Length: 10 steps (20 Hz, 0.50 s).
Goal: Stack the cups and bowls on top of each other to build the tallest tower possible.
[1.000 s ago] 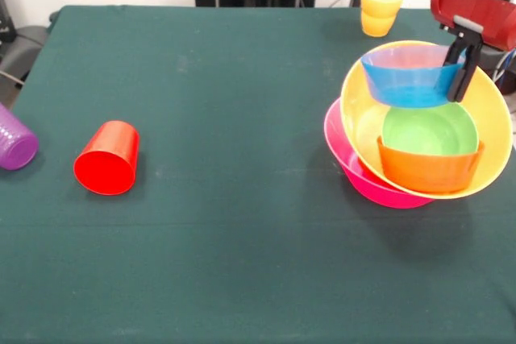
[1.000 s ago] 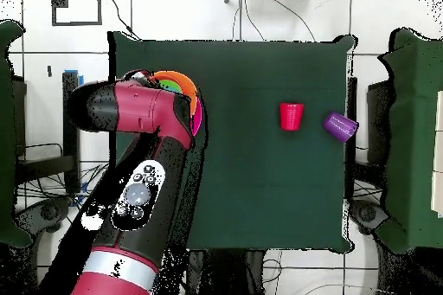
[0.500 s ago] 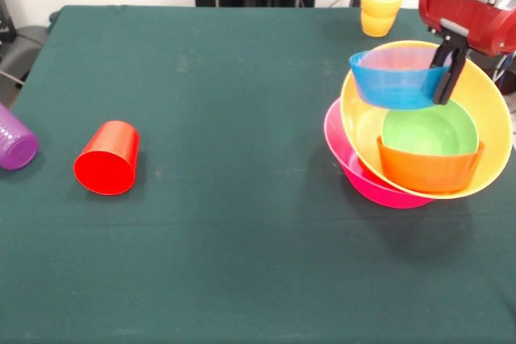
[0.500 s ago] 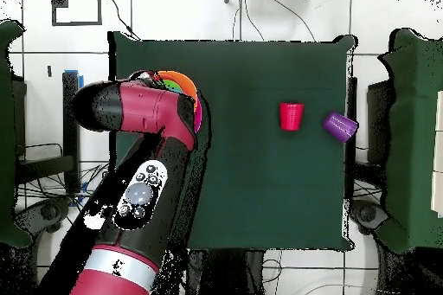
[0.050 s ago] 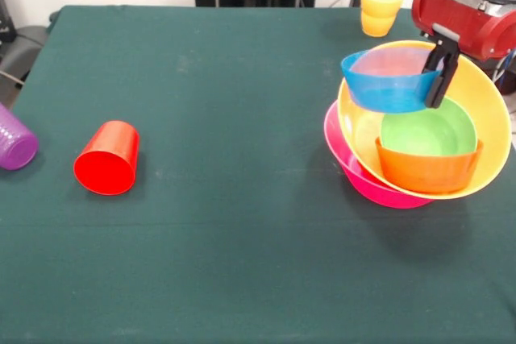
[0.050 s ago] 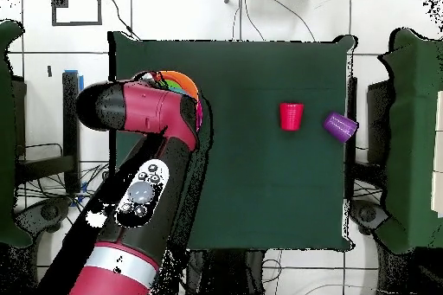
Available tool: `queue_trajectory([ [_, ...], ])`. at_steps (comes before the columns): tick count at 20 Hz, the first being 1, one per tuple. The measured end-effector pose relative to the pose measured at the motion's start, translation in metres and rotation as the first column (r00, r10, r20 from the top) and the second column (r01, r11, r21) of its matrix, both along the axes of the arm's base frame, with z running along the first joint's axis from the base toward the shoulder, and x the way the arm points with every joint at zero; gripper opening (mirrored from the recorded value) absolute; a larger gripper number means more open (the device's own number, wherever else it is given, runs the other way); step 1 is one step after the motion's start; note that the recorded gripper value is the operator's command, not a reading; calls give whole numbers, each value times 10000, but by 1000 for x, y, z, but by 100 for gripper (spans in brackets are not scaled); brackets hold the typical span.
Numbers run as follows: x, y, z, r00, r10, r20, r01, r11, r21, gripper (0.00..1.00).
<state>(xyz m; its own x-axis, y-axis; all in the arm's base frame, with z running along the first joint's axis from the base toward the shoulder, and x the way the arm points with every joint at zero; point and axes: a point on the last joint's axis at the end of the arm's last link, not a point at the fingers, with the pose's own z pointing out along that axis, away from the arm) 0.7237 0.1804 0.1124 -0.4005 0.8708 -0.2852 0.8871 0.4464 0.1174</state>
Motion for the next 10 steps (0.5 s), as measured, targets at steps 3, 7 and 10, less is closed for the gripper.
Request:
queue_trajectory([
  [3,0,1,1,10000,-26,14,26,10000,13,0],
  [7,0,3,3,10000,-26,49,26,10000,-2,0],
  [10,-1,8,5,10000,7,95,-7,10000,-22,0],
])
